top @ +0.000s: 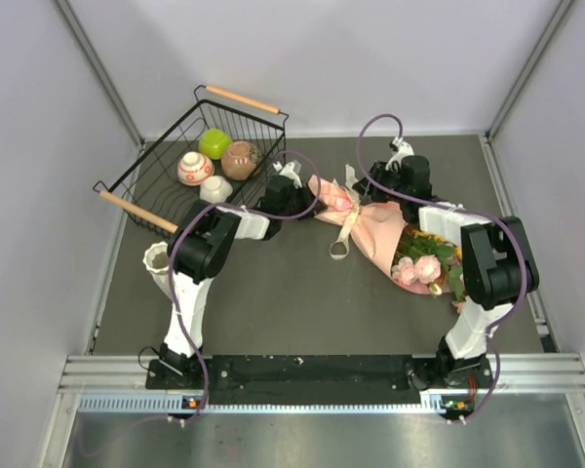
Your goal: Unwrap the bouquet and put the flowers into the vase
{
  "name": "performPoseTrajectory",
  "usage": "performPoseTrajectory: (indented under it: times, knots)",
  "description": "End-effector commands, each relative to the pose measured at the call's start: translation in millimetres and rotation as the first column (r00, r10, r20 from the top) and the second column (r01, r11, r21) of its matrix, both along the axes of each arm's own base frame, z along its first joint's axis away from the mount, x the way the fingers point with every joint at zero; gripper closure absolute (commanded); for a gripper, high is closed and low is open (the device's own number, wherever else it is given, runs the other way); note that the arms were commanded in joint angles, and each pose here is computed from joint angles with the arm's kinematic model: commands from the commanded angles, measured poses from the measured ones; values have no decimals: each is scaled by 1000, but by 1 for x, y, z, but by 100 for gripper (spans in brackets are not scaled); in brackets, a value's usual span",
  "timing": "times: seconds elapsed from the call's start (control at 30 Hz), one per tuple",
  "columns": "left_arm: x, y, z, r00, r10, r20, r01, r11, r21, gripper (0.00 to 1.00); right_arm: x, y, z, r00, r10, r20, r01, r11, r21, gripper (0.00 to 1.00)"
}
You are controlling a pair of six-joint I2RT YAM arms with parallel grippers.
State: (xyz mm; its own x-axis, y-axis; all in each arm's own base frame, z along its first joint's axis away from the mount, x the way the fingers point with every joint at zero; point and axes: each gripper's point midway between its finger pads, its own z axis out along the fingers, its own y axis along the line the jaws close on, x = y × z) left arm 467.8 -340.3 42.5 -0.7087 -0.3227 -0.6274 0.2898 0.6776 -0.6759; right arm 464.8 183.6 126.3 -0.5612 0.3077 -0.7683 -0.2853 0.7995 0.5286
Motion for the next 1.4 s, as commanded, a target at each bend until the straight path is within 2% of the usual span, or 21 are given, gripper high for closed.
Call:
performPoseTrajectory:
  times: [0.0, 0.23, 0.43, 1.0, 1.13, 1.2, 1.27, 1.37]
  knots:
    - [-16, -3, 23, 999, -34, -3, 34, 996, -82, 80, 2, 22, 34, 992, 74, 100, -65, 994, -85, 62]
    - [-28, -3, 27, 999, -51, -11, 49, 993, -111, 81, 10, 41, 12, 992, 114, 45, -105, 979, -177, 60]
    - [-33, 0, 31, 999, -53, -5, 52, 993, -108, 80, 25, 39, 2, 998, 62, 4, -60, 973, -224, 60]
    - [-33, -7, 43, 996, -85, 18, 87, 990, -113, 74, 25, 45, -39, 986, 92, -139, -128, 953, -273, 59]
    - [-35, -9, 45, 995, -100, 21, 101, 988, -119, 68, 22, 45, -39, 985, 103, -140, -140, 948, -286, 58]
    - [-36, -10, 48, 994, -107, 28, 109, 987, -119, 61, 21, 43, -40, 984, 102, -143, -141, 945, -294, 58]
    - [-36, -11, 55, 993, -112, 42, 117, 986, -122, 58, 19, 42, -38, 984, 107, -142, -145, 944, -295, 60]
    - [-35, -12, 68, 990, -127, 60, 133, 985, -112, 55, 15, 45, -33, 983, 130, -131, -162, 946, -280, 73]
